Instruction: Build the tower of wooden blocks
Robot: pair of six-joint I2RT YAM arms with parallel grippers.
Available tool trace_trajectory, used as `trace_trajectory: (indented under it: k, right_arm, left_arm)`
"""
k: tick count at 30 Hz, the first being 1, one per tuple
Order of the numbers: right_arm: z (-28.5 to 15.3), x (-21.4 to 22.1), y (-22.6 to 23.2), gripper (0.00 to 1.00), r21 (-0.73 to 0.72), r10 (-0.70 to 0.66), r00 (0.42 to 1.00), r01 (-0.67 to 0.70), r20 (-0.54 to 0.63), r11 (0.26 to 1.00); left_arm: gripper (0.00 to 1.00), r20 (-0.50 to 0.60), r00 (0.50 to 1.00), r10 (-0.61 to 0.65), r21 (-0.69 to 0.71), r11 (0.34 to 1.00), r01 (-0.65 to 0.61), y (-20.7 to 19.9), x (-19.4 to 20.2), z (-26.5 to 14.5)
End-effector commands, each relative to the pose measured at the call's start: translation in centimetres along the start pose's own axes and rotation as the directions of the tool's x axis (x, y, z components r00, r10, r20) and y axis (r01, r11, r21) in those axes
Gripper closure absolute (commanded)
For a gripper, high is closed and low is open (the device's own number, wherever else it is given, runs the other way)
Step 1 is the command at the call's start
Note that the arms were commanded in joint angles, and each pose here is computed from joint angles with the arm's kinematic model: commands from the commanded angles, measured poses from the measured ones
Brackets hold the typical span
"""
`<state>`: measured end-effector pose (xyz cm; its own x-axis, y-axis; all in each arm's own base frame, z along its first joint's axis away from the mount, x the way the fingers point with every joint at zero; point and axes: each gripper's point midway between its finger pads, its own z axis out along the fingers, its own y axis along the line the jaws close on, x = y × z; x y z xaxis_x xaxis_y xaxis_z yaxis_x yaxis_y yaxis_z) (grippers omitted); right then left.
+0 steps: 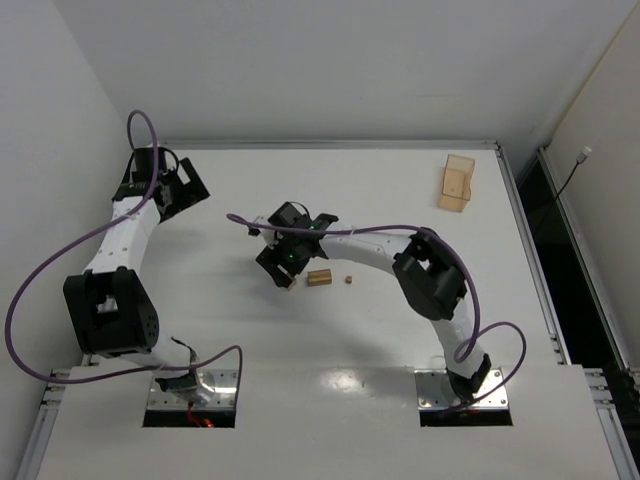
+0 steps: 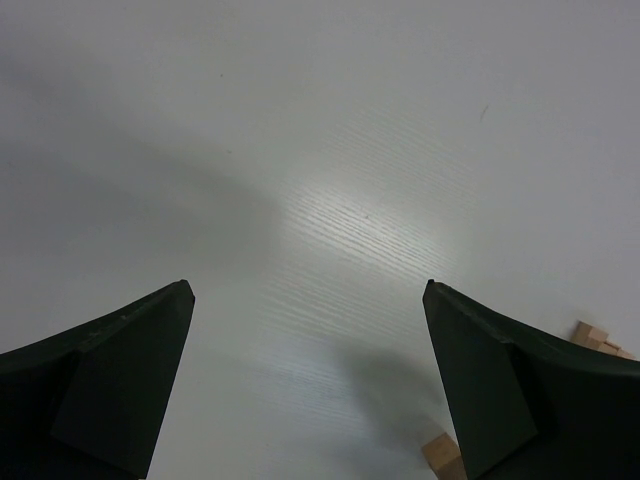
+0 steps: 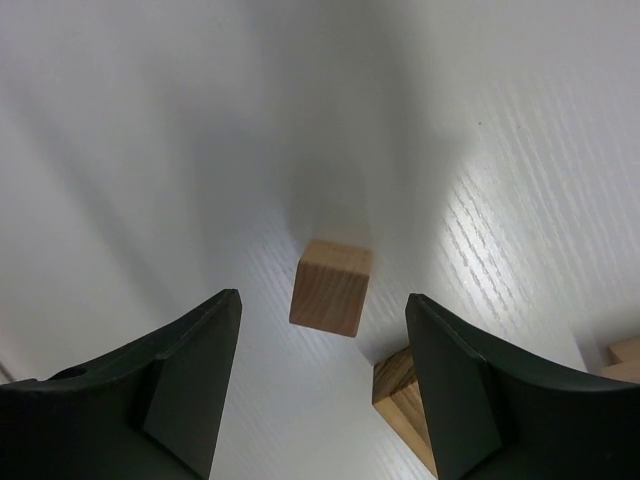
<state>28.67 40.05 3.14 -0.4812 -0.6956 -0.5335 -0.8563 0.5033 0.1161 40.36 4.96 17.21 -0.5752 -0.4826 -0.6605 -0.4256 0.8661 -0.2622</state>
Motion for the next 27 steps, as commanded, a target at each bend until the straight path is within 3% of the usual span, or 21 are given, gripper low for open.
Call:
trace_trajectory:
  k: [1,11,15,16,17,21,25,27]
  right_arm:
    - [0.4,-1.6,-0.8,0.37,0.026,0.007,0.999,-0.008,0.038,1.0]
    - [1.7,-0.7,-1.5,0.42,0.03,0.011,1.0,-0.011,0.009,1.0]
    - [1.5,-0.6,-1.4,0.71,0.03,0.011,1.0,-0.011,0.009,1.0]
    - [1.5,-0.6,-1.4,0.89,0.03,0.011,1.0,-0.011,0.009,1.0]
    - [1.2,-0.9,-1.4,0.98,0.03,0.009,1.0,-0.009,0.018,1.0]
    - [-1.9,-2.3,-1.6,1.0,0.074,0.021,0.997,-0.026,0.075,0.997]
    - [-7.6,-4.2,-3.2,1.0,0.186,0.108,0.981,-0.138,0.162,0.973]
    - [-10.6,-5.5,-4.9,1.0,0.227,0.204,0.95,-0.257,0.235,0.939]
  left_arm:
    - [0.01,0.032,0.999,-0.017,0.017,1.0,0.016,-0.3,-1.6,0.1]
    - [0.01,0.032,0.999,-0.026,0.019,1.0,0.025,-0.4,-1.7,0.3]
    - [0.01,0.032,0.999,-0.026,0.019,1.0,0.025,-0.4,-1.7,0.3]
    - [0.01,0.032,0.999,-0.026,0.019,1.0,0.025,-0.4,-1.7,0.3]
    - [0.01,0.032,0.999,-0.026,0.019,1.0,0.025,-0.4,-1.7,0.3]
    - [0.01,0.032,0.999,-0.026,0.019,1.0,0.025,-0.3,-1.6,0.2]
    - [0.01,0.061,0.998,-0.017,-0.037,0.999,0.02,0.6,-1.2,-0.6]
    - [0.01,0.09,0.996,-0.002,-0.118,0.993,0.013,1.4,-0.9,-0.7]
